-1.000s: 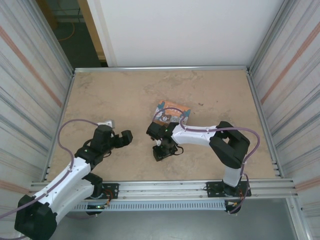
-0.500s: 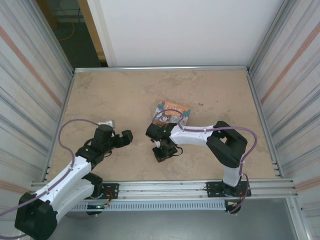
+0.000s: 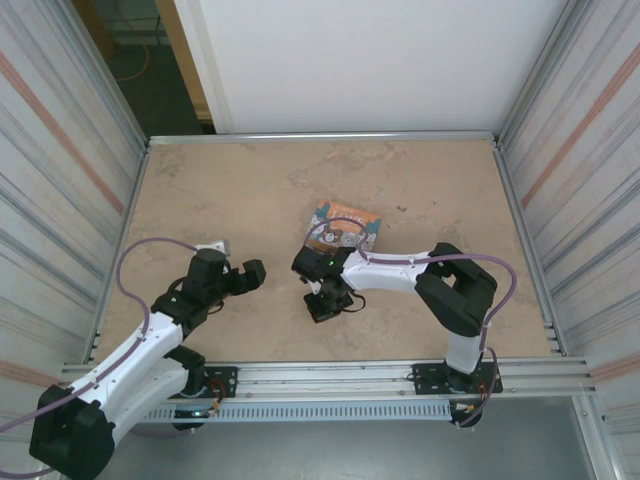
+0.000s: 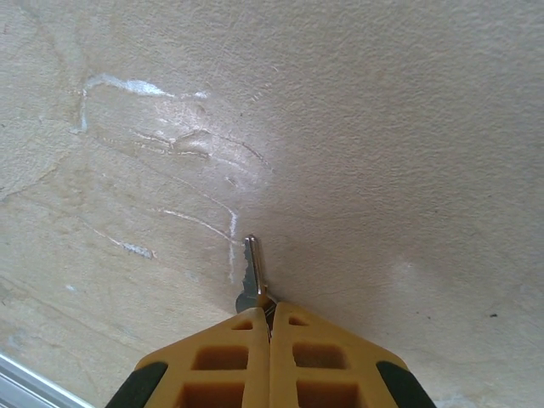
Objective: Unlock a padlock with a key
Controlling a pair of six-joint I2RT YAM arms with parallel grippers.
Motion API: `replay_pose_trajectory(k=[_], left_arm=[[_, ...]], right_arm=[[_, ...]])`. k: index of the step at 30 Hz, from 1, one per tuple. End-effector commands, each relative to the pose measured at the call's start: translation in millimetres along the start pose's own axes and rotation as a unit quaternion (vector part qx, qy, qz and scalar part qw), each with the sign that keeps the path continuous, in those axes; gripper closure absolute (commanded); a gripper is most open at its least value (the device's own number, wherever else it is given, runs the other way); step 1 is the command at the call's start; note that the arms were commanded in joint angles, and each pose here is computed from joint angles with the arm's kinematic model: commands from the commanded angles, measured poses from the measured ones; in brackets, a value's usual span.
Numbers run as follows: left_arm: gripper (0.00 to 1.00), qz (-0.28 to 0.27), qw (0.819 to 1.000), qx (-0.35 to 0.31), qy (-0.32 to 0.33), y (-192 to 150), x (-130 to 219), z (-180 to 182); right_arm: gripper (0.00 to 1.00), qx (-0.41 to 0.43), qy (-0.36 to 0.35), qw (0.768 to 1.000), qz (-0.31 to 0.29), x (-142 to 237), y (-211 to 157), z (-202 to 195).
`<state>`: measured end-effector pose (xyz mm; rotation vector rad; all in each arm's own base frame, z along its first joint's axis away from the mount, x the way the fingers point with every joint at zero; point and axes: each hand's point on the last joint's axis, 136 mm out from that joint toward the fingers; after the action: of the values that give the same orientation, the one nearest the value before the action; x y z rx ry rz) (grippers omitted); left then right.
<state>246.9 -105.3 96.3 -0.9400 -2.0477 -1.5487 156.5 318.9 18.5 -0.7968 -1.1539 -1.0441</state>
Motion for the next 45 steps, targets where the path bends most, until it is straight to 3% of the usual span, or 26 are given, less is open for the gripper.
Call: replay_pose_trajectory(k=[1, 12, 21, 25, 33, 40, 45], left_arm=[[0.01, 0.001, 1.000, 0.017, -0.004, 1, 0, 2], [0.01, -0.003, 0.983, 0.117, -0.141, 38, 3, -33], [0.04, 0.008, 0.957, 0.141, -0.252, 69, 16, -79], [0.12, -0.001, 0.949, 0.133, -0.287, 87, 23, -98], [0.28, -0.008, 0.937, 0.098, -0.334, 109, 27, -139], [0.36, 0.005, 0.937, 0.082, -0.339, 111, 12, -160], [0.52, 0.014, 0.936, 0.073, -0.343, 109, 4, -171]], right_arm=[[1.00, -0.013, 0.025, 0.998, -0.047, 18, 13, 0], [1.00, -0.033, 0.153, 0.967, -0.201, 78, 58, 15], [1.00, -0.080, 0.235, 0.912, -0.328, 136, 103, 12], [1.00, -0.096, 0.273, 0.881, -0.375, 163, 122, 12], [1.00, -0.104, 0.309, 0.854, -0.405, 183, 137, 19], [1.00, -0.103, 0.315, 0.856, -0.397, 181, 135, 21], [1.00, -0.104, 0.312, 0.857, -0.398, 180, 132, 18]])
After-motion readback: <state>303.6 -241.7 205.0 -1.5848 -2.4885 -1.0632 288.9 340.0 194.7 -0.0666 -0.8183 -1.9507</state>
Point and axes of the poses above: each hand's point on the last joint's axis, 136 mm out from that joint toward the fingers, its own x axis back along the fingers, its own z axis along the line the jaws close on, y = z × x, and after that the axes turned 9 degrees about -x, right-handed
